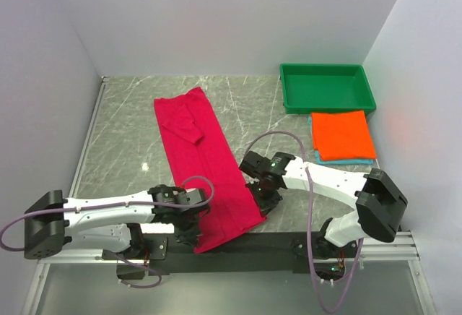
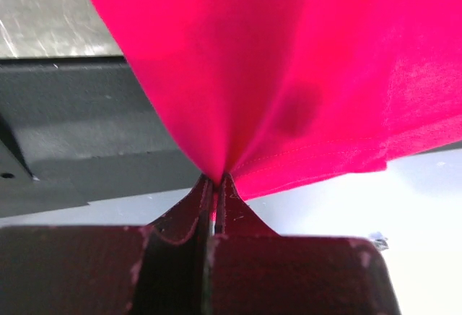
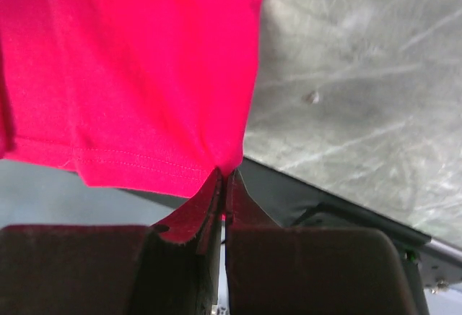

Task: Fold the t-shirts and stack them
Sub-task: Fold the tshirt

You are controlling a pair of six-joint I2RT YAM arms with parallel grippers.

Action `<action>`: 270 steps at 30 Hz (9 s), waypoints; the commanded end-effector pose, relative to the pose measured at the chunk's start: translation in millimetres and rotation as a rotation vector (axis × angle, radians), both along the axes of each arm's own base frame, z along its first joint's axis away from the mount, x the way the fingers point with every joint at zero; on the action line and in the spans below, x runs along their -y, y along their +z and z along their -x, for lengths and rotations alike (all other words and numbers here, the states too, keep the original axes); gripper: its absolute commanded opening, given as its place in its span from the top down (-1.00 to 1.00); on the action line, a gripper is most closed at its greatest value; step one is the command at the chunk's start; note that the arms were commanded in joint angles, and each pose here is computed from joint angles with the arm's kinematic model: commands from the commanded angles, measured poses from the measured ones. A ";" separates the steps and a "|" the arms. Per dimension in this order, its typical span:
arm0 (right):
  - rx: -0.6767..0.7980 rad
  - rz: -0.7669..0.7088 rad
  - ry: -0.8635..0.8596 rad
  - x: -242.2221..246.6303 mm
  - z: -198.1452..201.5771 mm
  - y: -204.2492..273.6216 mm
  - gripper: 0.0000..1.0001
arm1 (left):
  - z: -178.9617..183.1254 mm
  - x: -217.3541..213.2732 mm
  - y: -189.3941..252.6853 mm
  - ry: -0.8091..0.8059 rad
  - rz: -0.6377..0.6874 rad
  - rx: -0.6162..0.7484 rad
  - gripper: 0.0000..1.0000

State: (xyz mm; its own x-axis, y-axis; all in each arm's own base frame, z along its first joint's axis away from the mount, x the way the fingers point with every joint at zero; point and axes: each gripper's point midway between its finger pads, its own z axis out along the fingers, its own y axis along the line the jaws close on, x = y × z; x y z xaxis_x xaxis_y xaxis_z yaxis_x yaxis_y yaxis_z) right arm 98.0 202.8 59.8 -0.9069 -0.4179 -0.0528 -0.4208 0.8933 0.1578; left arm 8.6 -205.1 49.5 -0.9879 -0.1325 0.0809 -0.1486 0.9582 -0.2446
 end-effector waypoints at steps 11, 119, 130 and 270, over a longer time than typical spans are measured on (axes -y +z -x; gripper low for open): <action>0.127 0.023 0.049 -40.8 -63.7 50.7 1.00 | -74.7 -24.1 36.5 0.354 0.158 0.132 0.99; 0.358 -0.390 -0.098 -173.0 -283.7 0.7 0.53 | -244.9 -54.4 -36.9 0.435 -0.093 0.469 0.54; 0.501 -0.497 -0.192 -188.3 -360.3 64.2 0.46 | -250.9 -54.9 -23.2 0.443 -0.086 0.508 0.46; 0.270 -0.360 -0.102 -107.0 -209.7 -7.5 0.18 | -214.7 -141.8 42.8 0.670 -0.082 0.533 -0.71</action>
State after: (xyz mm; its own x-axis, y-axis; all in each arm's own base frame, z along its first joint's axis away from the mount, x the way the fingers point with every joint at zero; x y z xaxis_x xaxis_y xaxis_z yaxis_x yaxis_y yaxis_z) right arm 305.6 329.5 70.3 -0.8945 -0.1491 -0.4215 -0.3722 0.7705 0.5175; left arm 222.4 -81.1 80.9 -0.6136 -0.7197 -0.3248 -0.5726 0.6888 -0.4445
